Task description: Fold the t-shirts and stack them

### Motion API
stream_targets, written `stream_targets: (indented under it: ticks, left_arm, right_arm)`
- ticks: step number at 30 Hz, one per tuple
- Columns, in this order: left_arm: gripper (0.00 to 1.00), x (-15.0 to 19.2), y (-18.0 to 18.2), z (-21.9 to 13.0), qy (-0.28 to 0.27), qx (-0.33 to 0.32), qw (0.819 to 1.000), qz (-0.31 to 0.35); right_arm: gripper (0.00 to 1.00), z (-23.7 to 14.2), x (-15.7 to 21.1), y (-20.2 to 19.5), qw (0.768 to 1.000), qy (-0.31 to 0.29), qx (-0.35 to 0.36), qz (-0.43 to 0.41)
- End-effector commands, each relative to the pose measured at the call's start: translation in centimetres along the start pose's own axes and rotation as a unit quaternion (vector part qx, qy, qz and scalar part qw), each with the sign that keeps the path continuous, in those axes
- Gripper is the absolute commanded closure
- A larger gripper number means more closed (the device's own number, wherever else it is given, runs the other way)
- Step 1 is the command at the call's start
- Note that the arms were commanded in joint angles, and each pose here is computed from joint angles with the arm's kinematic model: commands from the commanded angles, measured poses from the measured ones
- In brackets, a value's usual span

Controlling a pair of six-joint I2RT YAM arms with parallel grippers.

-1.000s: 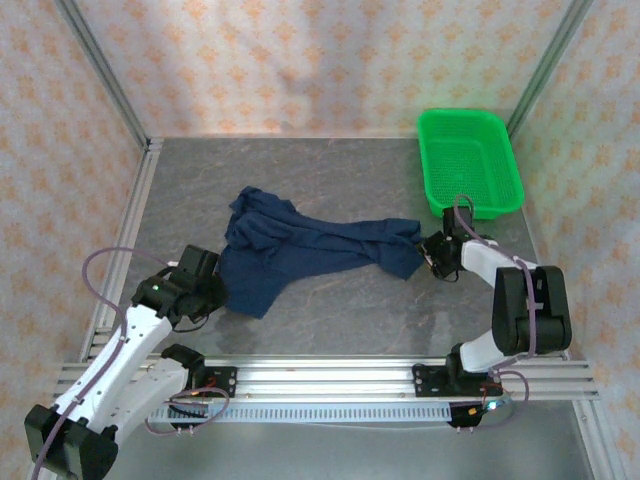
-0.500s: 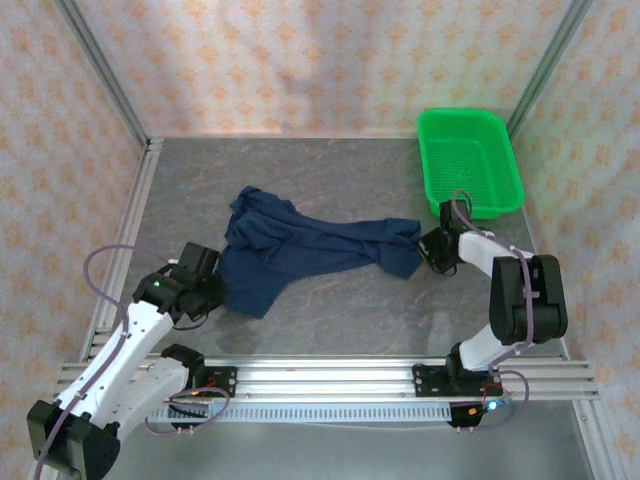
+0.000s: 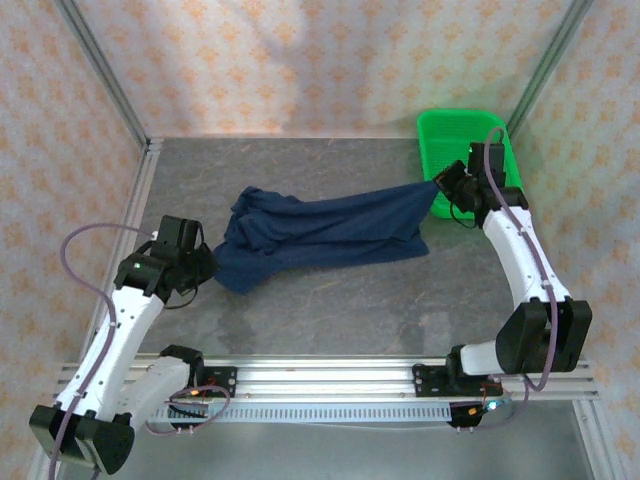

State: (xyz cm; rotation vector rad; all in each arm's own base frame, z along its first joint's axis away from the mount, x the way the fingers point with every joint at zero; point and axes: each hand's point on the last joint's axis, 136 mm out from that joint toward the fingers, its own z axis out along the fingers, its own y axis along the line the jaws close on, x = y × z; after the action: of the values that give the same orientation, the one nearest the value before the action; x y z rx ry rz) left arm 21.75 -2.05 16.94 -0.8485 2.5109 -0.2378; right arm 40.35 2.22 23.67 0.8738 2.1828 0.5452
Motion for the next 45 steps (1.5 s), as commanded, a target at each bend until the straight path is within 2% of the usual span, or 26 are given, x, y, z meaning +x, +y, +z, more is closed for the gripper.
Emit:
stream_targets:
  ticks: [1,7,10,18,19,20,21,22,23,25,28,31,34,38,41,45]
  left_arm:
    - [1.0,-0.3,0.9,-0.9,0.003,-0.015,1.0,0.016]
    - [1.0,-0.9,1.8,-1.8,-0.006,-0.023,1.0,0.02]
    - [1.0,-1.0,2.2,-1.8,-0.004,-0.024,1.0,0.017]
    - [1.0,-0.9,2.3,-1.5,0.001,-0.021,1.0,0.016]
    - [1.0,-0.9,2.2,-1.5,0.002,-0.02,1.0,0.017]
    - [1.0,-0.8,2.2,-1.4,0.004,-0.018,1.0,0.017]
    - [1.0,-0.7,2.2,-1.2,0.006,-0.017,1.0,0.017]
    - [1.0,-0.6,2.0,-1.1,0.009,-0.013,1.0,0.016]
    - [1.0,-0.5,1.8,-1.0,0.012,-0.008,1.0,0.015]
    - [1.0,-0.5,1.5,-0.8,0.014,-0.001,1.0,0.011]
    - [1.0,-0.4,1.2,-0.6,0.017,0.009,1.0,0.007]
    - [1.0,0.0,1.0,-0.2,0.024,0.018,1.0,0.005]
    - [1.0,0.2,0.8,0.0,0.026,0.026,0.999,0.005]
    - [1.0,0.2,0.4,0.1,0.024,0.04,0.999,0.005]
    - [1.0,0.2,0.3,0.0,0.026,0.043,0.999,0.007]
    - [1.0,0.3,0.4,-0.3,0.026,0.042,0.999,0.012]
  right_arm:
    - [1.0,-0.9,-0.8,-0.8,0.999,-0.008,0.027,-0.032]
    - [1.0,-3.9,-3.1,3.5,0.997,-0.037,-0.038,-0.053]
    - [1.0,-4.0,-3.9,4.9,0.996,-0.036,-0.05,-0.058]
    - [0.99,4.5,-7.0,9.7,0.996,-0.024,-0.062,-0.066]
    - [0.85,5.7,-7.2,10.2,0.996,-0.021,-0.057,-0.07]
    - [0.62,7.0,-7.4,10.6,0.996,-0.016,-0.054,-0.074]
    - [0.49,7.8,-7.5,10.6,0.996,-0.007,-0.045,-0.074]
    - [0.41,8.0,-7.6,10.8,0.996,0.001,-0.037,-0.077]
    - [0.37,7.7,-7.4,11.1,0.996,0.011,-0.036,-0.086]
    - [0.35,5.4,-6.3,11.6,0.992,0.025,-0.037,-0.115]
    - [0.33,0.8,-2.5,9.0,0.986,0.052,0.004,-0.158]
    - [0.35,-3.2,3.4,4.6,0.981,0.119,0.019,-0.151]
    - [0.4,-4.6,10.1,-1.6,0.971,0.189,0.047,-0.137]
    - [0.48,-3.7,16.3,-8.8,0.959,0.247,0.093,-0.104]
    - [0.55,-1.8,18.6,-11.6,0.955,0.262,0.108,-0.083]
    - [0.59,0.6,20.0,-13.2,0.953,0.275,0.116,-0.054]
